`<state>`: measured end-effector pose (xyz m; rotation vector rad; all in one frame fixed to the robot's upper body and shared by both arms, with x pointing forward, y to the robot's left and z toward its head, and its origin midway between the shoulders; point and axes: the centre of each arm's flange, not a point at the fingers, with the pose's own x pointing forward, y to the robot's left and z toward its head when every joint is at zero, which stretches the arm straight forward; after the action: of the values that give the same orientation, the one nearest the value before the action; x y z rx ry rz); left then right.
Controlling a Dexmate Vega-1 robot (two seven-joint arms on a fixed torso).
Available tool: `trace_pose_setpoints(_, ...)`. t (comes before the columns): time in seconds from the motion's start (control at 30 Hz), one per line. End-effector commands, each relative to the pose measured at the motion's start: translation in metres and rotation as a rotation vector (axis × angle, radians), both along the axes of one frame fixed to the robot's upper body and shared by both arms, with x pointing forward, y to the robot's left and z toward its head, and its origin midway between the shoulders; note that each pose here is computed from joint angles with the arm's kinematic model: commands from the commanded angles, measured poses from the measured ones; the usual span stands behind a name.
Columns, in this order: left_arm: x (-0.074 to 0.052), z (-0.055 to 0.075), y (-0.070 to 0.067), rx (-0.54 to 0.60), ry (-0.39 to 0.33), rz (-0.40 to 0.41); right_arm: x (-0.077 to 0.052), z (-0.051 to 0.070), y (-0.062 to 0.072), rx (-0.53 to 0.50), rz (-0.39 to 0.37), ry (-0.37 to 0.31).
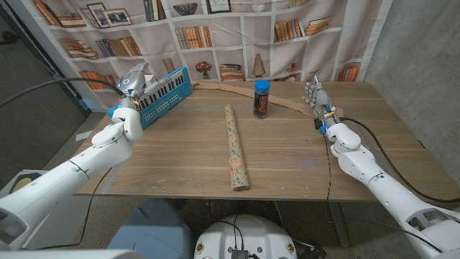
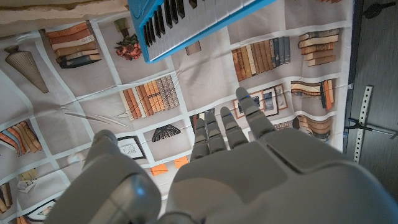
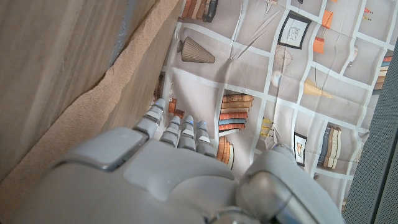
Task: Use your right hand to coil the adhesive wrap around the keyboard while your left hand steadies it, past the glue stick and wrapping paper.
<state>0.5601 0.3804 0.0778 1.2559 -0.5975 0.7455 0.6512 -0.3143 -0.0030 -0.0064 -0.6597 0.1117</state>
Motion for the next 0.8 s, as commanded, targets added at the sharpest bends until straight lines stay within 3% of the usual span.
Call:
trace_pose_setpoints(0.03, -0.001, -0.006, 0.009, 0.035, 0.021, 0.049, 0.0, -0.002, 0.002, 0.004, -0.001, 0.006)
trace_pose_setpoints(0.57, -0.006, -0.016, 0.015, 0.002, 0.004, 0.137, 0.0, 0.0, 0.004, 0.012, -0.003, 0.005)
trace_pose_setpoints(0.8, -0.006, -0.017, 0.016, 0.01, 0.058, 0.155, 0.0, -0.001, 0.004, 0.018, -0.008, 0.005)
